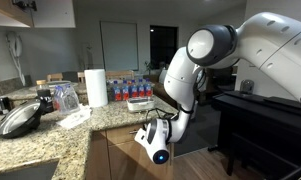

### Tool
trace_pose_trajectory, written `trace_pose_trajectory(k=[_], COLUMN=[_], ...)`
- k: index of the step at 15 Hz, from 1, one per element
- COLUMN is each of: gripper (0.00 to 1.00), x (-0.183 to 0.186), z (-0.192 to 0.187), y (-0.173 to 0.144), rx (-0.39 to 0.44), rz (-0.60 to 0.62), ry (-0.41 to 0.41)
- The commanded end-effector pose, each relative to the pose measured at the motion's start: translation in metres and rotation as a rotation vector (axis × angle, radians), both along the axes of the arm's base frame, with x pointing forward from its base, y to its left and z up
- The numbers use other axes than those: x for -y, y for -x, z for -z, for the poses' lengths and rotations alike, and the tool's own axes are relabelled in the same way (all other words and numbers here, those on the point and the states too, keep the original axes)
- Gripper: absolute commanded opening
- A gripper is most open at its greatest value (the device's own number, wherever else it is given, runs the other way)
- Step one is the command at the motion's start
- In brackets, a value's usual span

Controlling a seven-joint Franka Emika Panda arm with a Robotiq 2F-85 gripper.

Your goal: Open the drawer

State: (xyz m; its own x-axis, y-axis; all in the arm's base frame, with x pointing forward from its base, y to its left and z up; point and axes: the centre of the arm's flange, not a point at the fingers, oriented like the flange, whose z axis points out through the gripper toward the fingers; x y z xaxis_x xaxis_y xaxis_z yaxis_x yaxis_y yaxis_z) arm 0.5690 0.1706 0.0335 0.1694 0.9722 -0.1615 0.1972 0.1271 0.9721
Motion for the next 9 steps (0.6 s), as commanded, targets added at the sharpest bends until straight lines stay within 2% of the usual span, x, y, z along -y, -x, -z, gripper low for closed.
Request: trace_pose_trajectory(k=[1, 9], gripper=[0.10, 0.11], x=[-0.009, -0.017], z=[0.011, 0.020], y=[0.022, 0.045], rx=[-0.035, 0.008], rz=[-0.019, -0.027], ry=[0.017, -0.005])
